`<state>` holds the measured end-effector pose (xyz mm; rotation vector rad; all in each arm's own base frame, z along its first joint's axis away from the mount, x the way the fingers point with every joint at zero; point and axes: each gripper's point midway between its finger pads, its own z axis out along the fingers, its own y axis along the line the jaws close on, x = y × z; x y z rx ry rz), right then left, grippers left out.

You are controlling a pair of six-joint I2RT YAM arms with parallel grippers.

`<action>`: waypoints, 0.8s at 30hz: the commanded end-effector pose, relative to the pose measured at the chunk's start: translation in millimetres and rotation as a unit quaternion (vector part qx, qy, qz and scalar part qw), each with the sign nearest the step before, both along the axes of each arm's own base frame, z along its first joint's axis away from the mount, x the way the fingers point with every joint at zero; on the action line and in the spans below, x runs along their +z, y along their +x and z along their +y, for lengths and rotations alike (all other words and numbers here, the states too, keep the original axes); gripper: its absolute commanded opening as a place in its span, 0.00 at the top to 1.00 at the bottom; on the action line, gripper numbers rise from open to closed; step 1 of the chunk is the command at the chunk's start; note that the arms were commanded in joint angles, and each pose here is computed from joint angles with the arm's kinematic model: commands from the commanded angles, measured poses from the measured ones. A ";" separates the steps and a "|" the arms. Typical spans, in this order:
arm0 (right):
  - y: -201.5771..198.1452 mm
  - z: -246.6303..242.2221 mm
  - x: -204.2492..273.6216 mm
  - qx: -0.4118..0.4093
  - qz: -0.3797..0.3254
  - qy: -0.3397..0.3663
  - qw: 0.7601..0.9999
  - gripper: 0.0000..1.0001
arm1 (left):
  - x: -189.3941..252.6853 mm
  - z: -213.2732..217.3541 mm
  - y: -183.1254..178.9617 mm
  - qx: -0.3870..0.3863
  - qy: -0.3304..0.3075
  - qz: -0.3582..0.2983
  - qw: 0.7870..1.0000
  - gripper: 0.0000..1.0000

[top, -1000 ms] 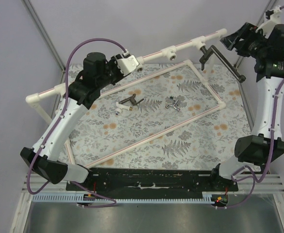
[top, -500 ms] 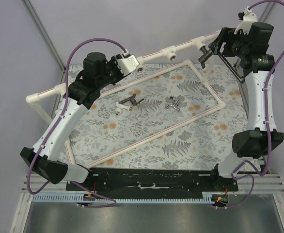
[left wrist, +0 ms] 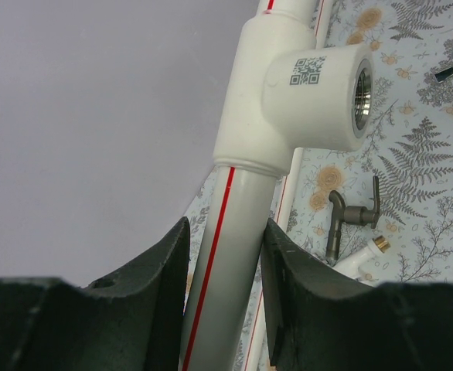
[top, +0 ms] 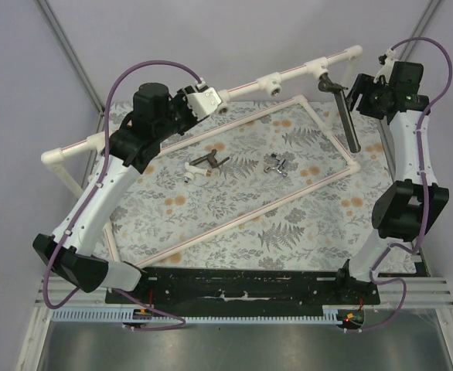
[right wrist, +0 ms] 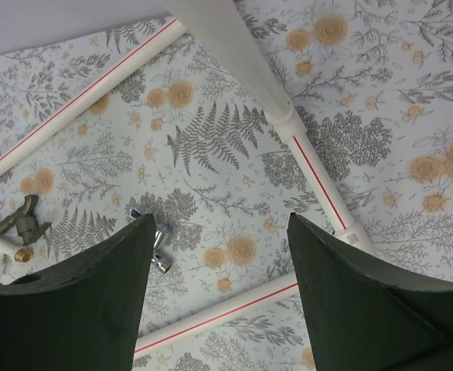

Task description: Install the water faucets

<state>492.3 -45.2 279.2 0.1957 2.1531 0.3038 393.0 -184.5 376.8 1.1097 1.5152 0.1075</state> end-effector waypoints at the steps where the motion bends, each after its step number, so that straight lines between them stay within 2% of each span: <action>1: -8.5 3.0 48.5 0.002 -0.057 -0.028 0.998 0.23 | -82.3 13.6 -12.8 0.038 0.034 0.148 0.988 0.95; 7: -29.5 -16.8 115.9 -0.039 -0.165 -0.110 0.979 0.20 | -83.0 12.0 -12.8 0.036 0.031 0.151 0.987 0.95; 12: -47.2 -5.3 152.0 0.001 -0.271 -0.163 0.949 0.18 | -86.4 10.8 -12.6 0.034 0.033 0.155 0.987 0.95; 17: -62.1 31.8 138.4 0.128 -0.310 -0.192 0.922 0.14 | -85.2 11.2 -12.5 0.034 0.032 0.154 0.987 0.95; 19: -65.6 42.7 127.4 0.173 -0.326 -0.213 0.905 0.13 | -85.5 12.0 -12.9 0.036 0.033 0.154 0.987 0.95; 24: -64.8 55.9 121.0 0.217 -0.383 -0.239 0.866 0.10 | -85.2 12.3 -13.3 0.035 0.033 0.153 0.987 0.95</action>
